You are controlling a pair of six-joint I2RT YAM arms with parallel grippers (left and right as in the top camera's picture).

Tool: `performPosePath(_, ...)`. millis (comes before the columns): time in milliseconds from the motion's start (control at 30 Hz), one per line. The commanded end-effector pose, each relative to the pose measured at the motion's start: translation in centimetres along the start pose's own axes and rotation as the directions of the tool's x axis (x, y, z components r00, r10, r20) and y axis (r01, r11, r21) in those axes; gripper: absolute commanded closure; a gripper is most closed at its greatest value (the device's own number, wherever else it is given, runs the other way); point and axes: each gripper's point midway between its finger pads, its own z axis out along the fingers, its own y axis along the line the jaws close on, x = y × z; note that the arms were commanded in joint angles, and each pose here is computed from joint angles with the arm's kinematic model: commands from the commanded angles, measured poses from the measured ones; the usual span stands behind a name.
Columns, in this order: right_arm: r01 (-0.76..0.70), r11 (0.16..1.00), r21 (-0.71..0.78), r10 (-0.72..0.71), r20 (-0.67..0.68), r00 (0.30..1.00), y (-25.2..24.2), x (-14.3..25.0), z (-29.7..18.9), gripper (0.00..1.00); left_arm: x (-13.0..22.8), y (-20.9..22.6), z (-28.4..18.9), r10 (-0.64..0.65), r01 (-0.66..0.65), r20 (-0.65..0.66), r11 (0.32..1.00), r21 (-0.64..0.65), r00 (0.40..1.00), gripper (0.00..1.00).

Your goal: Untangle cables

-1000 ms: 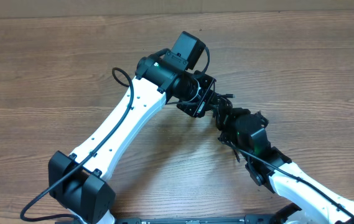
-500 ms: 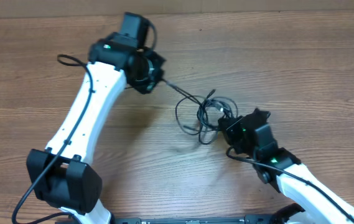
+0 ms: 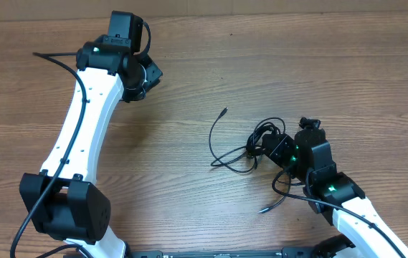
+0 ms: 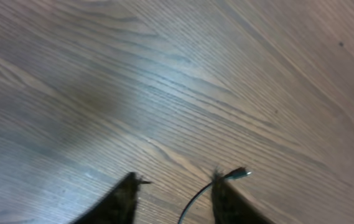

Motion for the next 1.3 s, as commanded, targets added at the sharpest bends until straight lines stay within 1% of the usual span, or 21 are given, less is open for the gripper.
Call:
performPosePath(0,0.129,0.990,-0.063,-0.128,0.029,0.991,2.6,-1.3,-0.8,0.96,1.1,-2.9,-0.9,0.177,-0.163,-0.065,0.970,0.179,0.982,0.48)
performPosePath(67,0.132,0.988,-0.077,-0.129,0.041,0.991,3.1,-1.6,-0.9,0.96,3.2,-5.1,-1.3,0.325,-0.281,-0.103,0.909,0.307,0.940,0.29)
performPosePath(100,0.134,0.987,-0.089,-0.130,0.050,0.990,3.5,-1.8,-1.0,0.96,4.1,-5.8,-1.4,0.371,-0.314,-0.113,0.885,0.343,0.922,0.21)
performPosePath(133,0.137,0.985,-0.101,-0.132,0.061,0.989,3.8,-2.0,-1.0,0.96,5.1,-6.4,-1.5,0.417,-0.346,-0.123,0.859,0.376,0.901,0.18)
performPosePath(167,0.145,0.983,-0.113,-0.138,0.073,0.988,4.2,-2.2,-1.1,0.96,6.3,-6.9,-1.5,0.454,-0.371,-0.134,0.837,0.402,0.881,0.17)
performPosePath(233,0.193,0.973,-0.129,-0.181,0.100,0.978,4.8,-2.6,-1.2,0.96,8.3,-7.7,-1.6,0.486,-0.381,-0.163,0.818,0.432,0.858,0.18)
performPosePath(367,0.194,0.979,-0.069,-0.182,0.142,0.973,3.8,-3.5,-1.1,0.96,12.9,-9.4,-2.3,0.550,-0.375,-0.237,0.769,0.518,0.801,0.21)
performPosePath(467,0.200,0.978,-0.066,-0.189,0.147,0.971,3.8,-3.6,-1.2,0.96,15.4,-9.5,-2.1,0.583,-0.405,-0.264,0.763,0.504,0.769,0.21)
performPosePath(567,0.189,0.980,-0.064,-0.179,0.142,0.974,3.7,-3.5,-1.1,0.96,16.5,-8.5,-0.8,0.603,-0.474,-0.260,0.775,0.419,0.754,0.22)
performPosePath(600,0.180,0.981,-0.071,-0.170,0.132,0.977,3.7,-3.3,-1.1,0.96,17.0,-8.2,-0.5,0.625,-0.502,-0.258,0.762,0.409,0.737,0.22)
performPosePath(667,0.167,0.981,-0.101,-0.157,0.100,0.983,4.1,-2.7,-1.1,0.96,18.5,-8.0,-0.1,0.696,-0.569,-0.245,0.702,0.429,0.675,0.22)
performPosePath(700,0.162,0.978,-0.129,-0.154,0.070,0.986,4.5,-2.3,-1.2,0.96,19.5,-7.8,0.2,0.732,-0.601,-0.241,0.668,0.439,0.637,0.20)
performPosePath(733,0.156,0.977,-0.148,-0.151,0.049,0.987,4.7,-2.2,-1.3,0.96,20.2,-7.6,0.5,0.751,-0.619,-0.243,0.650,0.441,0.614,0.18)
performPosePath(833,0.127,0.968,-0.218,-0.135,-0.024,0.991,5.5,-2.0,-2.0,0.96,21.9,-6.3,2.0,0.772,-0.660,-0.265,0.633,0.404,0.578,0.16)
performPosePath(900,0.111,0.961,-0.252,-0.129,-0.057,0.990,5.9,-2.0,-2.3,0.96,22.6,-5.9,2.7,0.769,-0.658,-0.278,0.637,0.401,0.576,0.17)
performPosePath(967,0.095,0.954,-0.283,-0.125,-0.088,0.988,6.2,-1.9,-2.7,0.96,23.3,-5.7,3.3,0.753,-0.639,-0.294,0.656,0.403,0.588,0.22)
performPosePath(1000,0.090,0.952,-0.292,-0.123,-0.096,0.988,6.2,-1.9,-2.8,0.96,23.8,-5.7,3.4,0.755,-0.631,-0.300,0.654,0.418,0.584,0.24)
performPosePath(1133,0.080,0.955,-0.287,-0.114,-0.103,0.988,5.9,-2.0,-2.8,0.96,26.1,-6.7,3.3,0.778,-0.596,-0.298,0.619,0.512,0.553,0.28)
performPosePath(1200,0.079,0.953,-0.294,-0.116,-0.109,0.987,6.0,-1.8,-2.9,0.96,26.2,-6.8,3.5,0.785,-0.609,-0.284,0.610,0.507,0.550,0.42)
performPosePath(1233,0.078,0.951,-0.298,-0.117,-0.114,0.986,6.1,-1.7,-2.9,0.96,26.1,-6.7,3.7,0.787,-0.620,-0.278,0.609,0.494,0.551,0.55)
performPosePath(1267,0.079,0.950,-0.302,-0.120,-0.119,0.986,6.1,-1.6,-2.9,0.96,26.0,-6.7,3.8,0.788,-0.631,-0.272,0.609,0.480,0.553,0.75)
